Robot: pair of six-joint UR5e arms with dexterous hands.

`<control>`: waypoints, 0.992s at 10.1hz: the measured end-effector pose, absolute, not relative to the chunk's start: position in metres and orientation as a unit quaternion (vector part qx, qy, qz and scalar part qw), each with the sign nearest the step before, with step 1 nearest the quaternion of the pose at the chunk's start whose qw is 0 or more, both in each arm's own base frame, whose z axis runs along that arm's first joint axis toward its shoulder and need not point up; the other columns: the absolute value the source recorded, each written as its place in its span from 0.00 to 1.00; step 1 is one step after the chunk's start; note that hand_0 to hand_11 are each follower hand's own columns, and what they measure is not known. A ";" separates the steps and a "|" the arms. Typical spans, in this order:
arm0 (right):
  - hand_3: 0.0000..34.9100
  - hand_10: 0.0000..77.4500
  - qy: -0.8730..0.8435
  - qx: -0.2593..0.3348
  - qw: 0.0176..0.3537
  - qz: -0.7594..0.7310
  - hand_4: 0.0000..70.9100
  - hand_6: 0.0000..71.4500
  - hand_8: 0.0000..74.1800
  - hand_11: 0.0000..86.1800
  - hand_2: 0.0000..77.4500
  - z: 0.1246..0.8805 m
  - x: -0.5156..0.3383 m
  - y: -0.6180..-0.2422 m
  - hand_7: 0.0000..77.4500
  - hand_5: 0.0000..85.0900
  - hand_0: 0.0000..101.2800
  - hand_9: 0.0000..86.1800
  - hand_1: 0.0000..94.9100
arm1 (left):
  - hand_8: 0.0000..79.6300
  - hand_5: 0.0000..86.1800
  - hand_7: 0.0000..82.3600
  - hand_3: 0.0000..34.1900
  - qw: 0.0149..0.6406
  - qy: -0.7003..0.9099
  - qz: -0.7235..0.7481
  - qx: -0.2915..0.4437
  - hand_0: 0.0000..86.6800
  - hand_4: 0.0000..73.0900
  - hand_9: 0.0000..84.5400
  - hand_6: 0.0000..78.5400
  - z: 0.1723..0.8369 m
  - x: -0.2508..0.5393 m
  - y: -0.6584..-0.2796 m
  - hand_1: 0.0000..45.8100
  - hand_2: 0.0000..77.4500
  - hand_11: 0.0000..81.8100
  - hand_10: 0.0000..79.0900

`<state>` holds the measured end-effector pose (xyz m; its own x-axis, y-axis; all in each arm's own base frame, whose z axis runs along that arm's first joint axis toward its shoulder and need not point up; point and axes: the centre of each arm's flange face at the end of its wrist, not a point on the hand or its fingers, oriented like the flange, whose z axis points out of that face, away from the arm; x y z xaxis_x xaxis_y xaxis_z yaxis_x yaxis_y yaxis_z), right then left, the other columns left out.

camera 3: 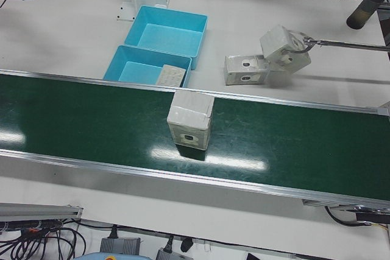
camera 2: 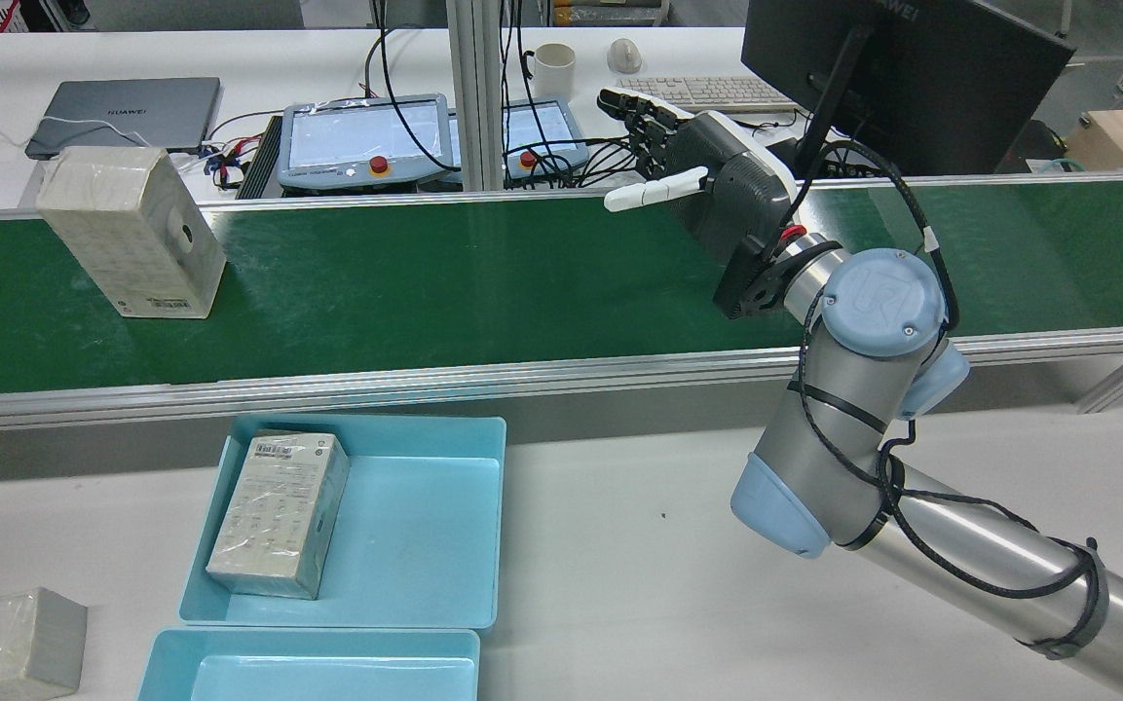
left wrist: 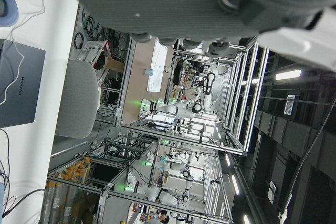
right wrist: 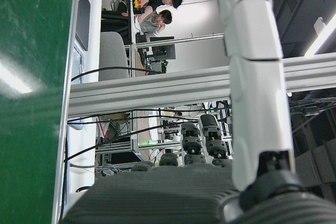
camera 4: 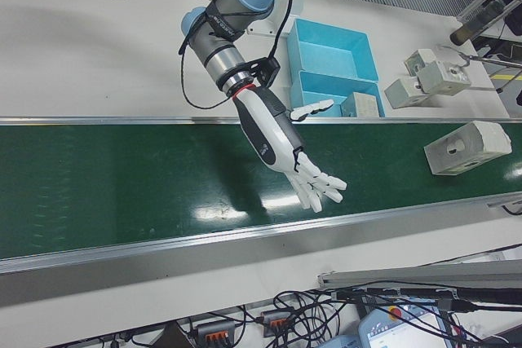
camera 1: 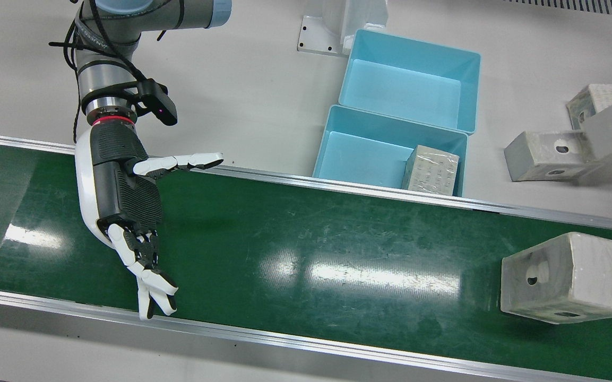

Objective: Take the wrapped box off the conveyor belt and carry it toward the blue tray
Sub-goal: 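Position the open right hand beside the belt as the wrapped box approaches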

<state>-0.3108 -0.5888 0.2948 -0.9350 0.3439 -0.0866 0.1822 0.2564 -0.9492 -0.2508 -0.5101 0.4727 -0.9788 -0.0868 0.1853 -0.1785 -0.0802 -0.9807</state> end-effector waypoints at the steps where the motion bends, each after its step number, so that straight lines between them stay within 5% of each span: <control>1: 0.00 0.00 -0.791 -0.163 0.076 0.585 0.13 0.05 0.01 0.01 0.06 0.294 -0.317 -0.586 0.06 0.19 0.50 0.02 0.17 | 0.01 0.01 0.01 0.00 0.032 -0.677 0.728 0.098 0.00 0.00 0.01 0.01 0.473 -0.251 -0.510 0.00 0.01 0.01 0.00; 10: 0.00 0.00 -0.793 -0.150 0.095 0.583 0.13 0.05 0.01 0.01 0.07 0.295 -0.332 -0.580 0.06 0.19 0.50 0.01 0.17 | 0.01 0.01 0.01 0.00 0.031 -0.677 0.728 0.098 0.00 0.00 0.01 0.01 0.473 -0.251 -0.510 0.00 0.01 0.01 0.00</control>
<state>-0.3319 -0.5799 0.2952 -0.9370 0.3484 -0.0236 0.1266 0.2761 -0.9528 -0.2508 -0.5101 0.4727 -0.9788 -0.0868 0.1853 -0.1785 -0.0802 -0.9807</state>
